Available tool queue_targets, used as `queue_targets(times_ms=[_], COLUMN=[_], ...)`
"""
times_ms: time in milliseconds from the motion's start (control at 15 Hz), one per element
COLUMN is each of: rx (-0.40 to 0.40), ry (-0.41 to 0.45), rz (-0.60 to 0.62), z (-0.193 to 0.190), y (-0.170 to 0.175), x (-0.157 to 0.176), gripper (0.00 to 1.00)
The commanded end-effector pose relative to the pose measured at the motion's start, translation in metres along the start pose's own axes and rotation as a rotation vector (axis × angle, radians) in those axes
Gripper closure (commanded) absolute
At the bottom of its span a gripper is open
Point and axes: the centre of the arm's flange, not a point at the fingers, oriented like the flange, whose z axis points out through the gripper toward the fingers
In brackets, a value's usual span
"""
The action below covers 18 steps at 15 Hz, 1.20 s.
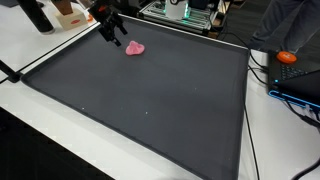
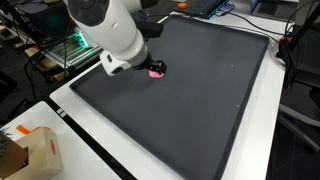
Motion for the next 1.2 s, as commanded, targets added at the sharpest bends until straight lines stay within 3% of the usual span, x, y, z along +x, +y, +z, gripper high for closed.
queue_targets(times_ms=[0,267,600,1133], rx=[-0.021,-0.064,-0.164,-0.357], ry=[-0.052,-0.068,-0.062,0.059], rz=[-0.01,-0.069,-0.231,-0.603], z=[0.007,0.011,0.017,0.032], y=[-0.009,-0.023,-0.052,-0.097], x=[0.021,0.026,0.019,-0.017], gripper=[0.0,0.0,0.0,0.0])
